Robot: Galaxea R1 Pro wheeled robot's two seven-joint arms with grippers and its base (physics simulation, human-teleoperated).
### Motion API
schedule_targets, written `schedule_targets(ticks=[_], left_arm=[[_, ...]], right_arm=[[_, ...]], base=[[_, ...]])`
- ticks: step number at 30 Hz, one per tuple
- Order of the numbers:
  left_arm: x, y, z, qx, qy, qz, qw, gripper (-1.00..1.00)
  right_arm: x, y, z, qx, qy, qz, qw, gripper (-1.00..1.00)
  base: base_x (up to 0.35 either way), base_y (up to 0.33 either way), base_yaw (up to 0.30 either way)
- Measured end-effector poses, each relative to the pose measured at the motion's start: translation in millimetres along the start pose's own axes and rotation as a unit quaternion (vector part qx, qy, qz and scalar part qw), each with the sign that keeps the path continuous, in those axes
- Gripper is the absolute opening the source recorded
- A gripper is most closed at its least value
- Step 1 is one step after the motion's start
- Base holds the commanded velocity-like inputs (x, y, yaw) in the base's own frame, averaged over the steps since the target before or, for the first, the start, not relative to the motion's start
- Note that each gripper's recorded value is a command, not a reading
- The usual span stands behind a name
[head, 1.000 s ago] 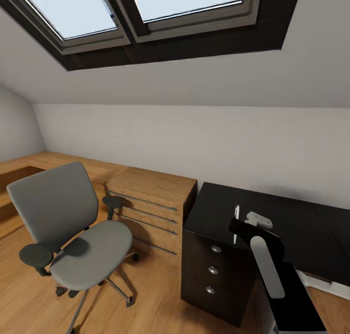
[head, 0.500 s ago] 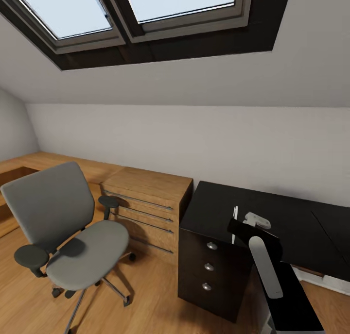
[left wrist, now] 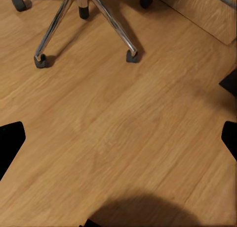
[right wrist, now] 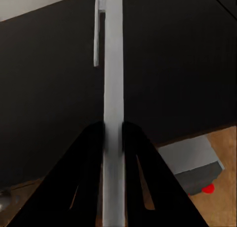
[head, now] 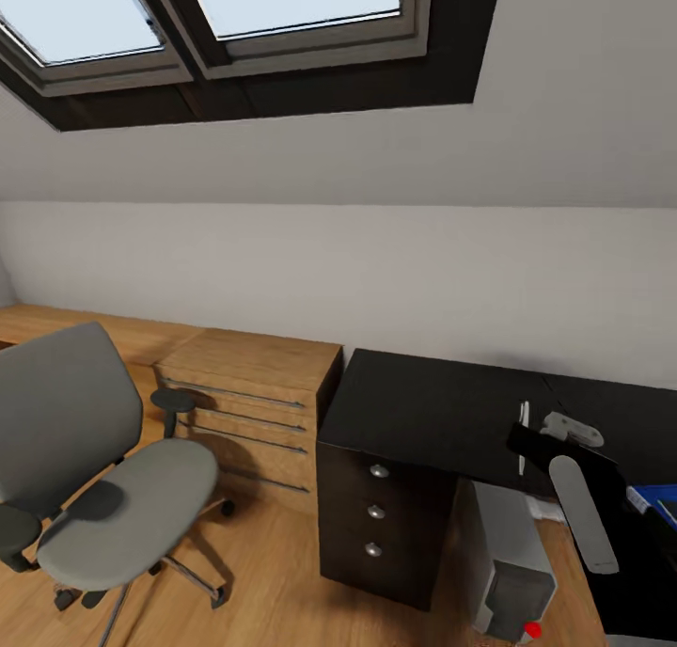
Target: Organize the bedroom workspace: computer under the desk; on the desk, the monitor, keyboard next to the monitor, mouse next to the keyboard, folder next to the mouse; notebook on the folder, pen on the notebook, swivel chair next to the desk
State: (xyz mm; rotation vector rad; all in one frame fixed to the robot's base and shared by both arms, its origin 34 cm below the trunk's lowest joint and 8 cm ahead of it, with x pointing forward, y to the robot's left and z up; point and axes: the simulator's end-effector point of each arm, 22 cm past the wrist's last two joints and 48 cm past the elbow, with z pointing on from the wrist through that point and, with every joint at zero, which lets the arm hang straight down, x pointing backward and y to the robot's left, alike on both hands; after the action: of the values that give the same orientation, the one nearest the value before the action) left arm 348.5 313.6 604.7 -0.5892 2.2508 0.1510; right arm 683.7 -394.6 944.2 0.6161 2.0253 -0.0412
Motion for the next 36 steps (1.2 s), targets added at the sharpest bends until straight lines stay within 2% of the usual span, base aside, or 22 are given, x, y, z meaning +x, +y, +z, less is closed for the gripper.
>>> schedule_targets(ticks=[5, 10, 13, 14, 17, 18, 21, 25, 30, 36], left_arm=[[0.4, 0.2, 0.0, 0.0, 0.0, 0.0, 1.0, 1.0], [0.2, 0.1, -0.1, 0.0, 0.0, -0.001, 1.0, 1.0], [0.6, -0.2, -0.2, 0.0, 0.0, -0.001, 1.0, 1.0], [0.6, 0.0, -0.2, 0.0, 0.0, -0.001, 1.0, 1.0], [0.5, 0.2, -0.1, 0.0, -0.001, -0.001, 1.0, 1.0], [0.4, 0.6, 0.0, -0.001, -0.001, -0.001, 1.0, 1.0], [0.4, 0.5, -0.1, 0.0, -0.001, -0.001, 1.0, 1.0], [0.4, 0.6, -0.1, 0.0, -0.001, -0.001, 1.0, 1.0], [0.4, 0.6, -0.1, 0.0, -0.001, -0.001, 1.0, 1.0], [0.3, 0.6, -0.3, 0.0, -0.001, -0.001, 1.0, 1.0]], right_arm=[[-22.8, -40.0, 1.0, 0.027, -0.018, 0.013, 0.9994, -1.0], [-36.0, -77.3, 6.6, 0.054, -0.026, 0.01, 0.9981, -1.0], [-40.7, -112.2, 15.5, 0.087, -0.031, 0.007, 0.9957, -1.0], [-46.3, -131.9, 18.0, 0.106, -0.036, 0.001, 0.9937, -1.0], [-40.4, -144.0, 23.3, 0.118, -0.028, 0.0, 0.9926, -1.0], [-25.7, -157.8, 31.3, 0.137, -0.01, -0.007, 0.9905, -1.0], [-21.8, -166.2, 36.9, 0.147, -0.015, -0.002, 0.989, -1.0], [-10.1, -172.8, 43.4, 0.155, -0.006, -0.001, 0.988, -1.0], [-8.9, -173.5, 44.3, 0.155, -0.005, -0.002, 0.9879, -1.0], [-8.9, -169.0, 44.9, 0.146, -0.005, -0.002, 0.9892, -1.0]], base=[[0.0, 0.0, -0.294], [0.0, 0.0, -0.295], [0.0, 0.0, -0.296], [0.0, 0.0, -0.296], [0.0, 0.0, -0.296], [0.0, 0.0, -0.296], [0.0, 0.0, -0.296], [0.0, 0.0, -0.296], [0.0, 0.0, -0.295], [0.111, 0.0, -0.026]])
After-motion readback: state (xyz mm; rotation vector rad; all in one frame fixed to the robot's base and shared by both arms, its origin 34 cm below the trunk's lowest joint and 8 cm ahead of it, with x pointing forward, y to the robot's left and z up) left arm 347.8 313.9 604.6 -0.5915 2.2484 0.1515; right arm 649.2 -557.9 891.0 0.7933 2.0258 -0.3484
